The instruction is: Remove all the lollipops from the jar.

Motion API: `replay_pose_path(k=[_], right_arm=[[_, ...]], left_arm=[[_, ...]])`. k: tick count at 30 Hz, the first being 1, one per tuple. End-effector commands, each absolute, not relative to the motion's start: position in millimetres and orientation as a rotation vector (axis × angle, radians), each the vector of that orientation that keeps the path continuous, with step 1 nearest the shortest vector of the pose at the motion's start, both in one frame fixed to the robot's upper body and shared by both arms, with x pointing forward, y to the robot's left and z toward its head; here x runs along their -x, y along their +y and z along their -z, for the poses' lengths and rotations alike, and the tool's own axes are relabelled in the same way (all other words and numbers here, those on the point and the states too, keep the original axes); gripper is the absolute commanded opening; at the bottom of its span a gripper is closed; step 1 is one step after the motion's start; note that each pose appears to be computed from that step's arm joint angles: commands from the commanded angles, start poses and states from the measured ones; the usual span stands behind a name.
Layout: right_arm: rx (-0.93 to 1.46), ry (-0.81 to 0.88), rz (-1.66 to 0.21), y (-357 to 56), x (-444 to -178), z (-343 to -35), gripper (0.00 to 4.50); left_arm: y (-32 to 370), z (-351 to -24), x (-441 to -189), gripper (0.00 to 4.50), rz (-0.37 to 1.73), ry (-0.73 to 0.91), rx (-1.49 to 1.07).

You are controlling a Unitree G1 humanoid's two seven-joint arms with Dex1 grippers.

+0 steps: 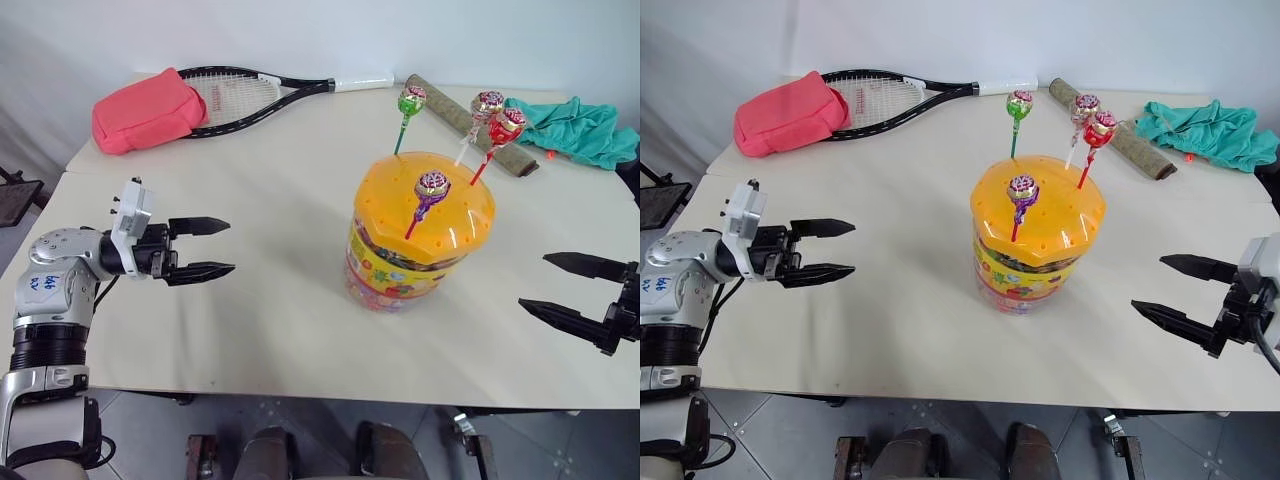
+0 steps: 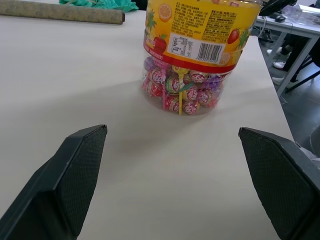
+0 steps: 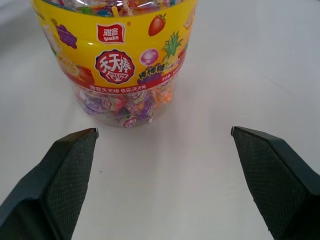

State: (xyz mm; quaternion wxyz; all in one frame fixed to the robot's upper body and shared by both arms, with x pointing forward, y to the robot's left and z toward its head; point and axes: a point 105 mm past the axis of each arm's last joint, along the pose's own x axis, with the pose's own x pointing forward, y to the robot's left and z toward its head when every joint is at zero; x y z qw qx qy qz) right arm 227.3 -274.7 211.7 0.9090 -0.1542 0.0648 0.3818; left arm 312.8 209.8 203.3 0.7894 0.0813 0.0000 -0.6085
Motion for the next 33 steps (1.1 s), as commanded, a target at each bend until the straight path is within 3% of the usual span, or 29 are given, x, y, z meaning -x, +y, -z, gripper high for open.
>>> replay_pose_path(k=[1,7,12,16,21,27,33], right_arm=[[0.365,0.106,-0.786,-275.1,-226.3,-222.2,4.45],[0.364,0.107,-0.782,-277.0,-226.9,-223.1,4.45],[0.365,0.095,-0.783,-277.0,-227.4,-229.0,4.45],[0.370,0.022,-0.808,-267.2,-228.8,-244.5,4.45],[0.396,-0.099,-0.866,-250.4,-222.8,-258.2,4.45],[0.385,-0.136,-0.990,-227.0,-203.4,-269.3,4.45],[0.407,-0.160,-0.941,-224.7,-205.4,-275.0,4.45]], left_arm=[[209.1,-218.2,-310.1,4.50,1.335,-0.058,-0.199],[210.4,-219.2,-316.8,4.50,1.274,-0.038,-0.190],[197.8,-239.7,-309.9,4.50,1.304,-0.048,-0.227],[170.9,-265.6,-300.1,4.50,1.417,-0.056,-0.267],[127.2,-302.8,-287.8,4.50,1.582,-0.250,-0.246],[84.8,-307.0,-273.6,4.50,1.813,-0.299,-0.201],[48.0,-304.9,-271.4,4.50,1.973,-0.338,-0.172]])
